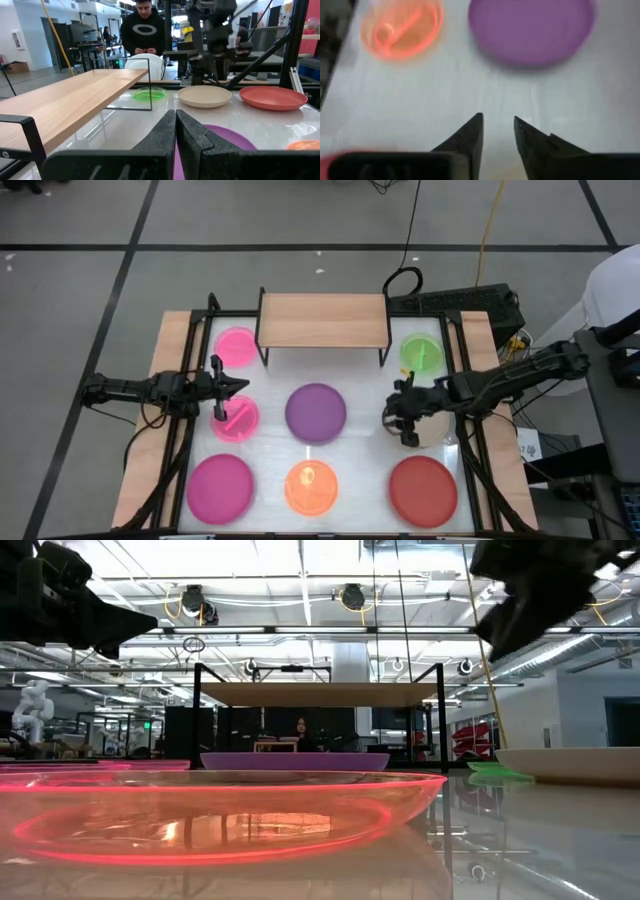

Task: Place and stack plates onto a shelf
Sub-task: Put the brown plate on the shelf

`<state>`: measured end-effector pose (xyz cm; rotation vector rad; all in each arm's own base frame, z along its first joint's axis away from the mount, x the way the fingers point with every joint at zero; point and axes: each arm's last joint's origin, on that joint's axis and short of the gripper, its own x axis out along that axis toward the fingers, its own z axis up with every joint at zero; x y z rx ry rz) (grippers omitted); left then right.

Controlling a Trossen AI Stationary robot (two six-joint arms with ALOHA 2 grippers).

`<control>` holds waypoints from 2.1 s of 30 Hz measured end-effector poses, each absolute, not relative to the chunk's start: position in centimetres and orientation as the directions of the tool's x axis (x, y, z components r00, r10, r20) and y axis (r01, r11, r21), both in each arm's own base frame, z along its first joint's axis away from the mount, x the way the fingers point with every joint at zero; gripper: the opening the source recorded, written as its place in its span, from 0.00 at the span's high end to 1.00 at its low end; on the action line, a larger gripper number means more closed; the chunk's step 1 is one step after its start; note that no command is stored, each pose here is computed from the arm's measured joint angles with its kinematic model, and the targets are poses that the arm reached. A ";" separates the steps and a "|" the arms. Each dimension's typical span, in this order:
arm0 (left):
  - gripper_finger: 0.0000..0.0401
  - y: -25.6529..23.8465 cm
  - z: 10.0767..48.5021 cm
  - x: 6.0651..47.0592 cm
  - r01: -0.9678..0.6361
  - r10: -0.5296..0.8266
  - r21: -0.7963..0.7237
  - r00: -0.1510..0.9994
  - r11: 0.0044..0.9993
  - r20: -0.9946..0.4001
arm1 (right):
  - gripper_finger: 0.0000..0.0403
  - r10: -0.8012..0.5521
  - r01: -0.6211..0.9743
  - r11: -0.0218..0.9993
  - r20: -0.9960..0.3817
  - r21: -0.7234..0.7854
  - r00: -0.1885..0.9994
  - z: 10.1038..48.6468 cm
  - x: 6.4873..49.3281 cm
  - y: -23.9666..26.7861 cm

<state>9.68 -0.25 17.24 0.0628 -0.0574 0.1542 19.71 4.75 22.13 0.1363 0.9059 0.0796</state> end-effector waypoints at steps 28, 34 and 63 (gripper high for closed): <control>0.95 -0.3 17.2 9.7 -0.155 0.151 0.058 0.987 0.986 0.062 | 0.61 0.139 0.198 0.951 -0.901 0.238 0.411 15.5 18.6 5.6; 0.95 -0.2 17.2 9.7 -0.155 0.152 0.058 0.986 0.986 0.062 | 0.62 0.095 0.234 0.950 -0.907 0.206 0.411 15.4 18.5 5.5; 0.95 -0.2 17.2 9.7 -0.155 0.152 0.058 0.986 0.986 0.062 | 1.00 0.110 0.229 0.944 -0.881 0.238 0.461 16.6 18.4 6.2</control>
